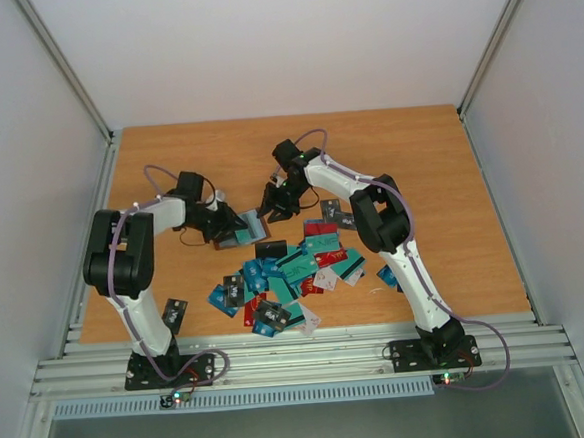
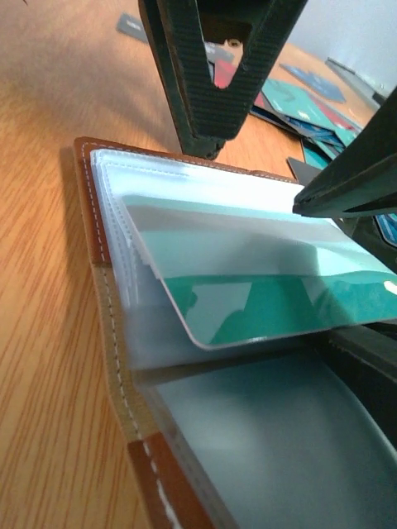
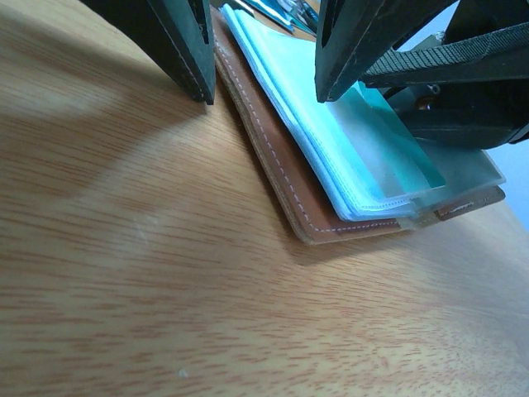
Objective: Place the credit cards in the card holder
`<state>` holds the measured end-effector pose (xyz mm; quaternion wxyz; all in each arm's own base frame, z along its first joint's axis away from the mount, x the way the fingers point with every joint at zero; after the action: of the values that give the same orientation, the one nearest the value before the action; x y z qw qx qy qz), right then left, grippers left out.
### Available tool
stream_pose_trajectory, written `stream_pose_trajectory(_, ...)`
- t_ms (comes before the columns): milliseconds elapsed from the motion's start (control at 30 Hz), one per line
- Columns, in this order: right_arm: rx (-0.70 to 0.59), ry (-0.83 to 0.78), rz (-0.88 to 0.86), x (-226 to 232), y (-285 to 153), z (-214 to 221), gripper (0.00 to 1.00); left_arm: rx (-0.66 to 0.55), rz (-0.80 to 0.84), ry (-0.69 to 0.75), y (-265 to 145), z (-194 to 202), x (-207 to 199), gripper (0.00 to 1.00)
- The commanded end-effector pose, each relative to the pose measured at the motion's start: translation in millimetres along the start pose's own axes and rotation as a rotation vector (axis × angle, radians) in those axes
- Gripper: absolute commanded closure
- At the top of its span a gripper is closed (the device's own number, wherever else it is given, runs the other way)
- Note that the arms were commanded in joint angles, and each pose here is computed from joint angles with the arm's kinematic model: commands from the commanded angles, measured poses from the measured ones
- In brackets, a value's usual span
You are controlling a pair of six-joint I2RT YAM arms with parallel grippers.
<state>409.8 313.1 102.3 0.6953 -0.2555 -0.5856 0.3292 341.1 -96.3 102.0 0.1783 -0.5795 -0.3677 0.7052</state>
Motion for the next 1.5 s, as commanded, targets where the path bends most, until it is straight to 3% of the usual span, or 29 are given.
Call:
stream_pose_trajectory(0,0.038,0.052,0.122,-23.9,23.8,11.4,0.65,0.015,-0.138,-0.031,-6.9,7.8,-1.0,0.64)
stream_pose_trajectory(267,0.031,0.054,0.114,-22.7,23.2,11.6,0.65,0.009,-0.242,-0.019,-14.6,5.0,-16.9,0.50)
stream_pose_trajectory(567,0.025,0.055,0.101,-19.3,25.6,11.5,0.65,0.035,-0.361,-0.021,-11.4,1.7,-17.8,0.45)
stream_pose_trajectory(1033,0.044,0.049,0.086,-14.2,34.0,15.9,0.65,0.068,-0.388,-0.042,10.0,-10.5,-25.0,0.45)
stream_pose_trajectory(1467,0.026,0.025,0.094,-14.3,19.5,13.4,0.65,0.102,-0.333,0.054,30.7,-10.6,-62.8,0.46)
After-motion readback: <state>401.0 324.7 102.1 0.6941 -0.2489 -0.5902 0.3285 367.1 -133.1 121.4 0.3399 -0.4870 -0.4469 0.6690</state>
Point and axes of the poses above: each gripper's point midway between its finger pads, its own y axis out along the fingers, its own x axis along the line the jaws close on, z = x × y, the point moved 10 cm from there along -y, back along the fingers, and after that the axes turned 2 degrees about -y, right-handed, at the moved point
